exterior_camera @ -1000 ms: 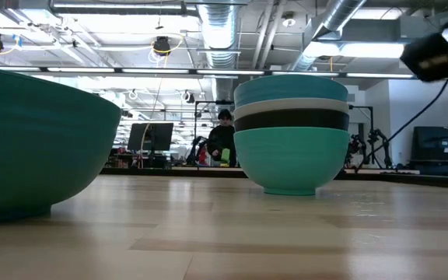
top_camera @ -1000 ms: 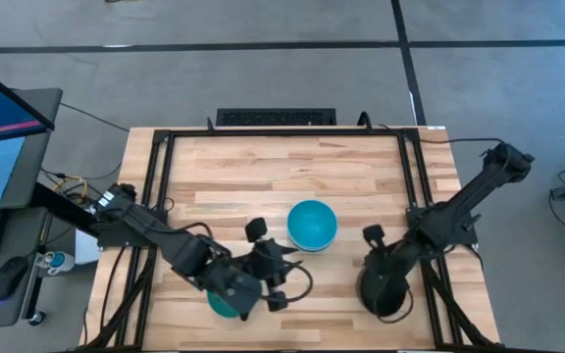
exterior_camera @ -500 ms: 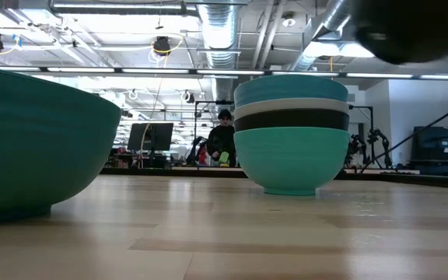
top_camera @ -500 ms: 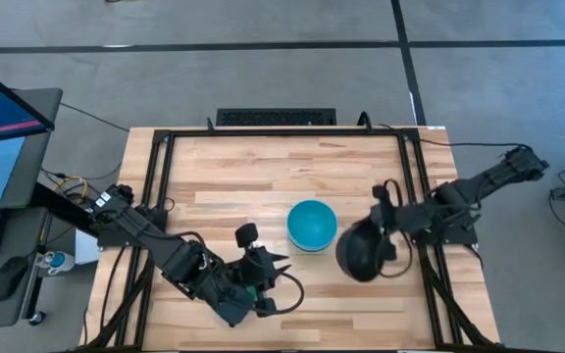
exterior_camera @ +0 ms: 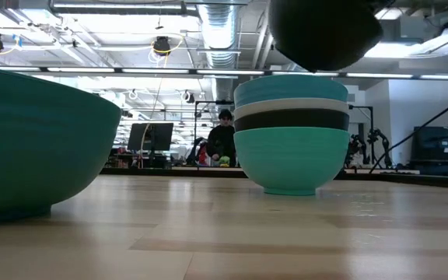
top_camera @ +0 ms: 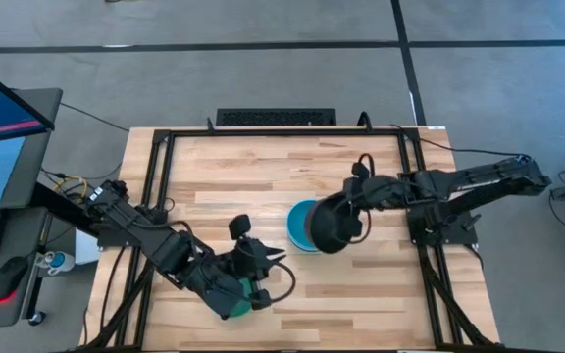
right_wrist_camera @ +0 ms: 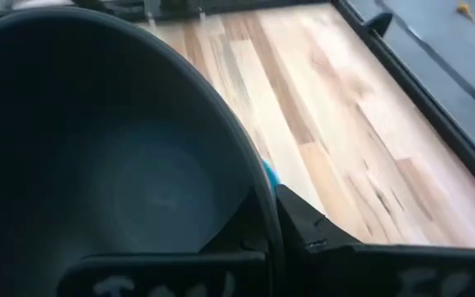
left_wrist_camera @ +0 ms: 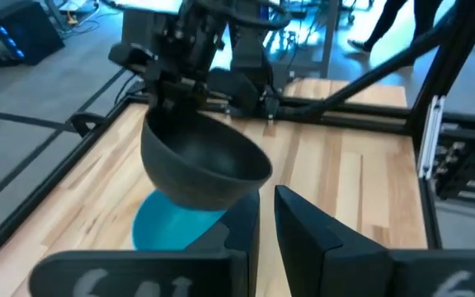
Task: Nest bowls inside each other
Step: Stack the black bowl on the blue bowl
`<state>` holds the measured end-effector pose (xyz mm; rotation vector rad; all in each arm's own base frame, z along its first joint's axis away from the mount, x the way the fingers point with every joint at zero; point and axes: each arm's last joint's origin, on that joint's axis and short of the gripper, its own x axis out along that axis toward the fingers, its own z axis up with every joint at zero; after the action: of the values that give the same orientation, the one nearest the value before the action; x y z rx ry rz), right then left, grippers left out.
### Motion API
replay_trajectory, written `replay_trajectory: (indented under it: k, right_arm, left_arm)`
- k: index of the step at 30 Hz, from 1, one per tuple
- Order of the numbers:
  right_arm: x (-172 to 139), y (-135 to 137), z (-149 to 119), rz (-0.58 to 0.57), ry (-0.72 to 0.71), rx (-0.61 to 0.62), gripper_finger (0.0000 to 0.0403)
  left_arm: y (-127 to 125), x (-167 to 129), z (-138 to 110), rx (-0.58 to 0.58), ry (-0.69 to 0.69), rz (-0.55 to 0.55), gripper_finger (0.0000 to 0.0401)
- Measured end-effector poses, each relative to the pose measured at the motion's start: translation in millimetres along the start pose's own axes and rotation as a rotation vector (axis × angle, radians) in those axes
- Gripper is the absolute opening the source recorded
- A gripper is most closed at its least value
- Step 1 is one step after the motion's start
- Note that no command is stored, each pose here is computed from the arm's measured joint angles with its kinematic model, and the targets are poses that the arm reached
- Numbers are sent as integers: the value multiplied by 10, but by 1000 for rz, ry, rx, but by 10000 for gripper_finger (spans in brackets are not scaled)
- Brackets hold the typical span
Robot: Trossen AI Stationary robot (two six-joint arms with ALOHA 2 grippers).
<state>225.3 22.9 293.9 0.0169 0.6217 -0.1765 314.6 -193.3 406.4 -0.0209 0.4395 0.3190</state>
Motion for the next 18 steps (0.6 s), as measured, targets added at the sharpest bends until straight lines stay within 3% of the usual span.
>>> replay_trajectory:
  k: [12,18]
  right_arm:
    - [324,-146,174,12,81,50,15]
    - [605,-197,126,35,208,80,15]
  left_arm:
    - [287,-265,67,88,37,18,32]
    - [439,-396,81,117,61,31,32]
